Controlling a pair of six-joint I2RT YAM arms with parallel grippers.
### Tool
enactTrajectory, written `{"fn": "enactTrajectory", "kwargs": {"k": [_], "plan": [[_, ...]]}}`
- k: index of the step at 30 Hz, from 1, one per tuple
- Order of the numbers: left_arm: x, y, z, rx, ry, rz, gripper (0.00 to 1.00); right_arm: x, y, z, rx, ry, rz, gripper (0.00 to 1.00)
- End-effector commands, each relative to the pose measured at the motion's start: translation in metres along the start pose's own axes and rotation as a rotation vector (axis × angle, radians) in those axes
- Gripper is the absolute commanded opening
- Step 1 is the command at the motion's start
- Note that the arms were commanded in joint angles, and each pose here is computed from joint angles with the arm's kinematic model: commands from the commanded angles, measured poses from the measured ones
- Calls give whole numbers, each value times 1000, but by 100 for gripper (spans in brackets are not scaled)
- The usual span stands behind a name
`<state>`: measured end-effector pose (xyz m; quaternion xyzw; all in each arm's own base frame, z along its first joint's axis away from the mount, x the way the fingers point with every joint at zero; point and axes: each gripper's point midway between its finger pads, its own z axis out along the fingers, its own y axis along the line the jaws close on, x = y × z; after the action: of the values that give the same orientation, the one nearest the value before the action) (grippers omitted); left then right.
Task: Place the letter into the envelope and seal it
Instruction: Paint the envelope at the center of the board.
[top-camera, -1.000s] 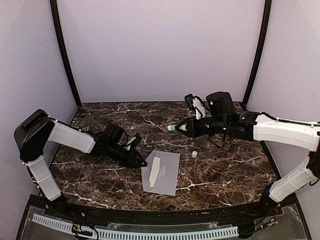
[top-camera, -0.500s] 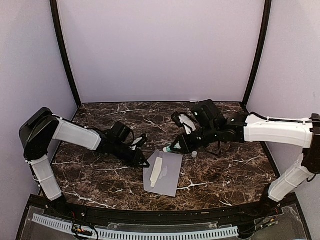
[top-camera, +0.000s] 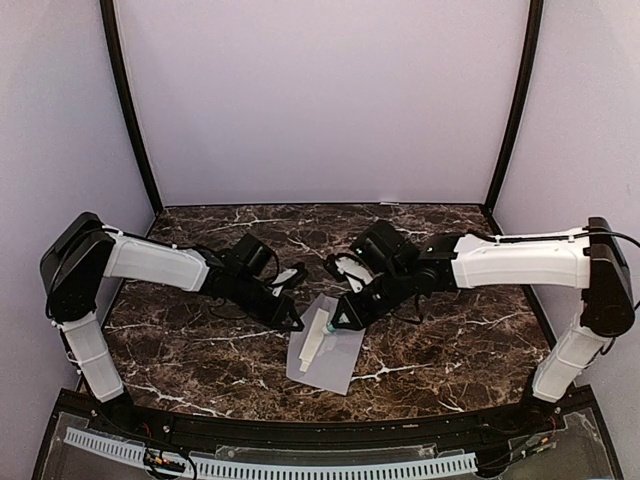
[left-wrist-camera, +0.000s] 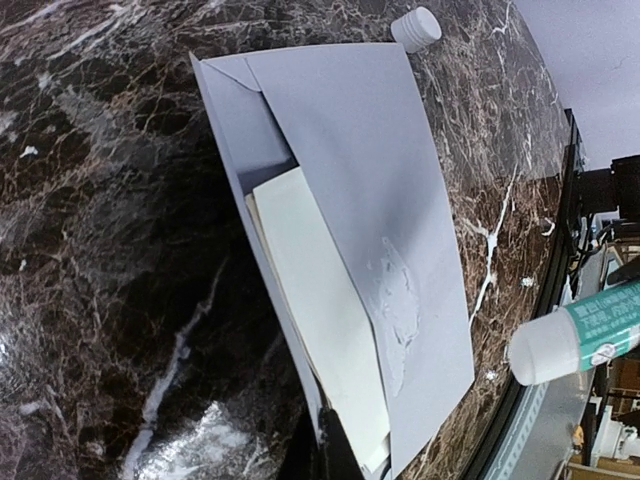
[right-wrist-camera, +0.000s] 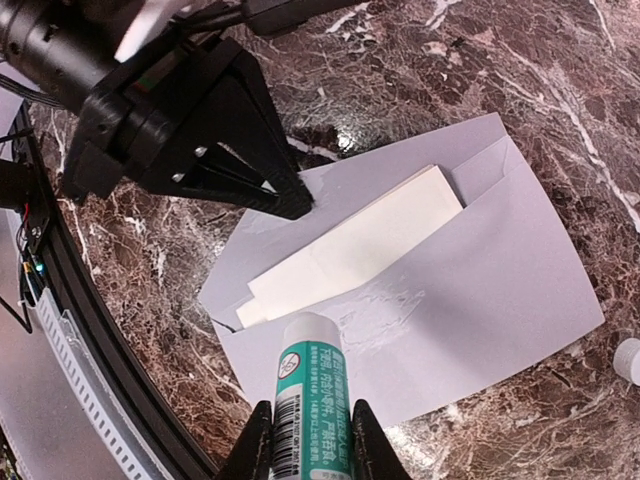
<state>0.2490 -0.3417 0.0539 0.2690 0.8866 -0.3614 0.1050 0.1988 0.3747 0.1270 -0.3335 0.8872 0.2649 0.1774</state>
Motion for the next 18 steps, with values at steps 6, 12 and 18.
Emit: {"fn": "enactTrajectory", "kwargs": {"k": [6,12,18], "plan": [[14,-6,4,-57,86,117,0,4,-16,17,104,62,16,0],[14,-7,5,-54,91,117,0,11,-19,28,129,92,10,0],[14,-8,6,-46,93,112,0,14,-20,35,127,106,8,0]]}}
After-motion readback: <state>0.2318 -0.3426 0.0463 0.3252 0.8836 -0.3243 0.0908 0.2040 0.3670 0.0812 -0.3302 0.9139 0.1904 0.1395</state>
